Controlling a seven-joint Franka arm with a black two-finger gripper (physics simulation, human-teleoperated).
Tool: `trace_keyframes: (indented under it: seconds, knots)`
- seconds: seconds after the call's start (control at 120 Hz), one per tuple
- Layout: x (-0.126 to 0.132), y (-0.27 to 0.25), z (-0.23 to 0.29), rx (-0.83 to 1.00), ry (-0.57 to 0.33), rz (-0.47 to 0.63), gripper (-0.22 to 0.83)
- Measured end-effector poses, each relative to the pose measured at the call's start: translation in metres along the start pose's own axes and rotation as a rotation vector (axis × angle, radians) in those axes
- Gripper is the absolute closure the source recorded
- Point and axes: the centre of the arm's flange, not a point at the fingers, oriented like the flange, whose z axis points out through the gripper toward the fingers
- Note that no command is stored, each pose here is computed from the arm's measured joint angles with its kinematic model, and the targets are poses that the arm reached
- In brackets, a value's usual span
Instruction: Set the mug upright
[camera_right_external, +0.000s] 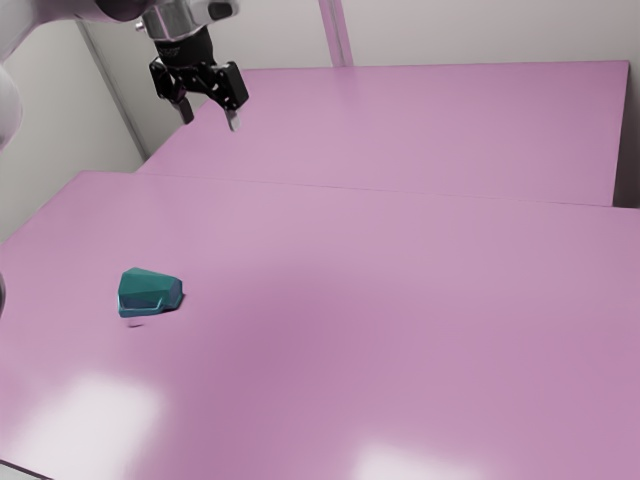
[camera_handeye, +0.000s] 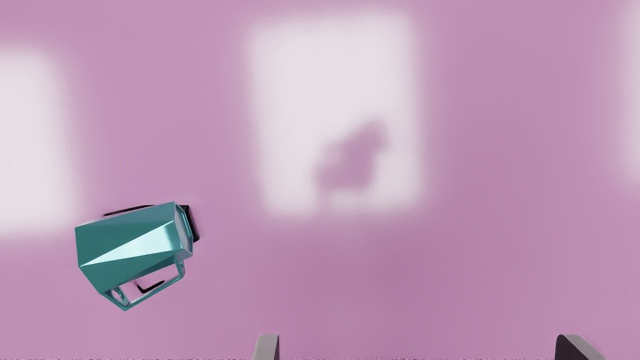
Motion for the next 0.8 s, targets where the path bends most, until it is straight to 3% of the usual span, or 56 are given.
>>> trace_keyframes:
  seconds: [0.233, 0.35, 0.608, 0.8]
  knots:
    - [-0.017, -0.015, 0.007, -0.017, -0.030, -0.032, 0.00]
    - [-0.036, -0.096, 0.045, -0.115, -0.087, -0.165, 0.00]
    - [-0.091, -0.282, 0.133, -0.391, -0.074, -0.448, 0.00]
    - [-0.111, -0.348, 0.224, -0.545, -0.077, -0.505, 0.00]
